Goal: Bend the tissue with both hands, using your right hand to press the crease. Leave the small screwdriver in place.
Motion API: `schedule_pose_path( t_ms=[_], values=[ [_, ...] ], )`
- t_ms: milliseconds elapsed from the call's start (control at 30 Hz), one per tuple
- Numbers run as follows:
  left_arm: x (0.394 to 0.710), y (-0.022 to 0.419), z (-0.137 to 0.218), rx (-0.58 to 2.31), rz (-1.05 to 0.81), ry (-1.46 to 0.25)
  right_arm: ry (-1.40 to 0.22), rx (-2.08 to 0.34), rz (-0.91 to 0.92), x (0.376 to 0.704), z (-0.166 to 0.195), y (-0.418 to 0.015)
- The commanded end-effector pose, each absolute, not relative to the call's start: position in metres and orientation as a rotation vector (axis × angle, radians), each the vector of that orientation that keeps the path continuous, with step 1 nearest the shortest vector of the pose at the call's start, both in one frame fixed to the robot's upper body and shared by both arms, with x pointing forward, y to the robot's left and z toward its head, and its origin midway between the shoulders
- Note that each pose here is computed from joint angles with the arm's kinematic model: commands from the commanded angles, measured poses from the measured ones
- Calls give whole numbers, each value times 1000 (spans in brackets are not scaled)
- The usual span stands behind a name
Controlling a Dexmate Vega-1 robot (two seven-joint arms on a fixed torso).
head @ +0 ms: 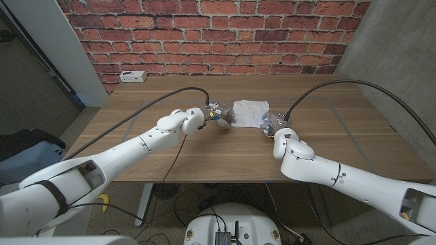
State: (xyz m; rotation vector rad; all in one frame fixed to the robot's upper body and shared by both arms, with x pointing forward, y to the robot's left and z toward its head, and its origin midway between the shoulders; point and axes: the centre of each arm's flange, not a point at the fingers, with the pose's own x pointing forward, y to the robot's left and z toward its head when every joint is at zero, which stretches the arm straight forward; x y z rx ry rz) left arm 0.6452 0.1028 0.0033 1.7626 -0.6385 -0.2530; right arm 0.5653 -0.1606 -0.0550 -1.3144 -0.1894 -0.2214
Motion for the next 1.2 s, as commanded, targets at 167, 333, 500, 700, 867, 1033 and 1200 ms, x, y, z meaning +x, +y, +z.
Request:
schedule_pose_path(
  t_ms=[167,333,500,700,867,1033,1200],
  values=[
    [660,101,-11,1701,-247,-678,-197,-1302,-215,567,-55,-161],
    [666,102,-16,1662,-213,-702,-203,-1302,-217,568,-55,-161],
    [668,102,-19,1646,-177,-730,-197,-1309,-223,570,-53,-162],
    [670,106,-15,1626,-192,-724,-190,-1301,-210,573,-50,-163],
    [668,110,-2,1580,-286,-694,-194,-1300,-216,576,-47,-162],
    [649,114,15,1537,-313,-740,-201,-1291,-206,579,-42,-160],
    [638,117,24,1520,-293,-781,-224,-1288,-206,579,-39,-158]
  ],
)
